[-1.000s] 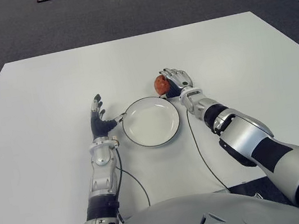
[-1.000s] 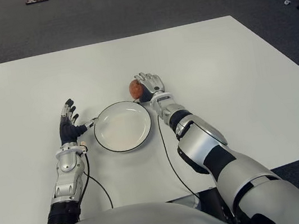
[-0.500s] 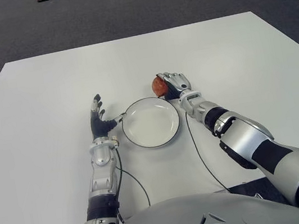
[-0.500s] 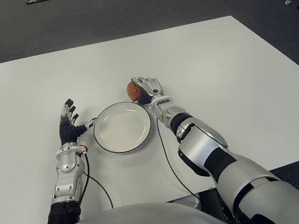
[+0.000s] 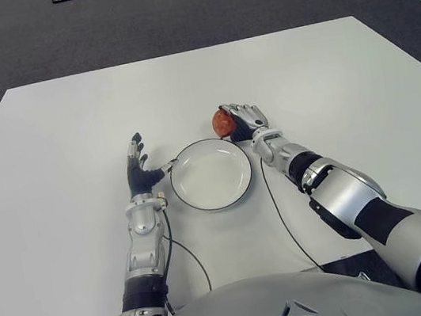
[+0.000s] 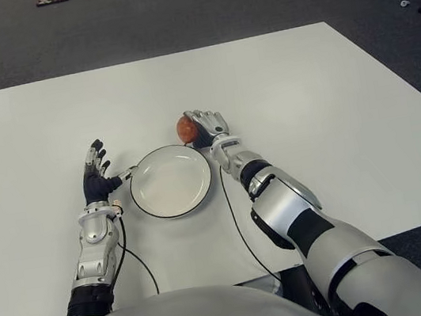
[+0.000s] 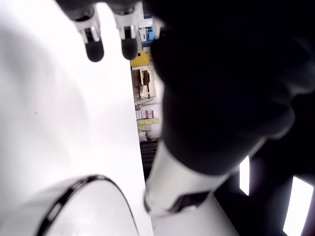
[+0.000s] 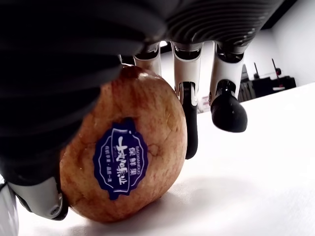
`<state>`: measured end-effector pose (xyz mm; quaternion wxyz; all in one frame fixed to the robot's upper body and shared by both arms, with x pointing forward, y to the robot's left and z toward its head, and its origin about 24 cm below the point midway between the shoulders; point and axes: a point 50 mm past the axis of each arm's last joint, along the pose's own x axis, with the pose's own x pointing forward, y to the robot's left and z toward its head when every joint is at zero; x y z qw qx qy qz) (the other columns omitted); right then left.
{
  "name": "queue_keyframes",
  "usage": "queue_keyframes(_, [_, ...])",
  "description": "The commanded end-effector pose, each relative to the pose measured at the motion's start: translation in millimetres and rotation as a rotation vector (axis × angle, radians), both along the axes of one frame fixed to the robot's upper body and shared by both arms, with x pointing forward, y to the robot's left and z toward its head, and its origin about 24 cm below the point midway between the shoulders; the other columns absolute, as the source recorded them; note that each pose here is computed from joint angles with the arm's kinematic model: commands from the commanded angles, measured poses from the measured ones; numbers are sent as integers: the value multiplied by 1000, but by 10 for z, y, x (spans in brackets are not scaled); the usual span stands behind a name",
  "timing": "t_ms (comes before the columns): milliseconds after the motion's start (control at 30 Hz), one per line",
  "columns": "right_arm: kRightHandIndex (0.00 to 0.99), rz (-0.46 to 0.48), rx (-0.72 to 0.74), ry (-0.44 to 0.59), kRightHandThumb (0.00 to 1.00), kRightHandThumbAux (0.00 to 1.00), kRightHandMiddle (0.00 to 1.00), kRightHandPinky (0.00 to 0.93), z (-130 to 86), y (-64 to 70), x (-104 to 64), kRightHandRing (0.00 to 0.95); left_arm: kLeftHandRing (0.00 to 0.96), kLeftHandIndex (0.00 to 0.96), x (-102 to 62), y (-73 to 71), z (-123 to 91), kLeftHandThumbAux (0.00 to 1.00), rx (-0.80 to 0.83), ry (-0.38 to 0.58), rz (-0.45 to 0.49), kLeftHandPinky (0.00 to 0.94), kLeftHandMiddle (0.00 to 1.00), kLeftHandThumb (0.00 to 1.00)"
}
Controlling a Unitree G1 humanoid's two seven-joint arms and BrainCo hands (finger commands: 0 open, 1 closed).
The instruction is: Put the apples into the plate.
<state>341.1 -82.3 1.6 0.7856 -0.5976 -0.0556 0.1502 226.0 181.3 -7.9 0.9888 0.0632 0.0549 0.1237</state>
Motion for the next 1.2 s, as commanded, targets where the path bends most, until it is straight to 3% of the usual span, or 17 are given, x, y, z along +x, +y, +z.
queue_keyframes(33, [390, 1, 23, 33, 851, 681, 527, 794, -40, 18, -30, 796, 0, 0, -10, 1, -24, 336, 2, 12, 11, 32, 0, 0])
queue_keyframes(900, [390, -34, 55, 3, 852, 681, 530, 829, -26, -42, -22, 838, 0, 0, 6, -11, -29, 332, 13, 18, 1, 40, 0, 0])
queue_keyframes(1100, [390, -78, 102, -41, 852, 681, 530, 842, 75, -86, 49, 841, 0, 0, 4, -20, -32, 331, 13, 22, 0, 39, 0, 0])
queue_keyframes(1200, [391, -111, 158, -92, 853, 680, 530, 845, 237, -103, 153, 842, 0, 0, 2, -26, -32, 331, 12, 20, 0, 38, 0, 0])
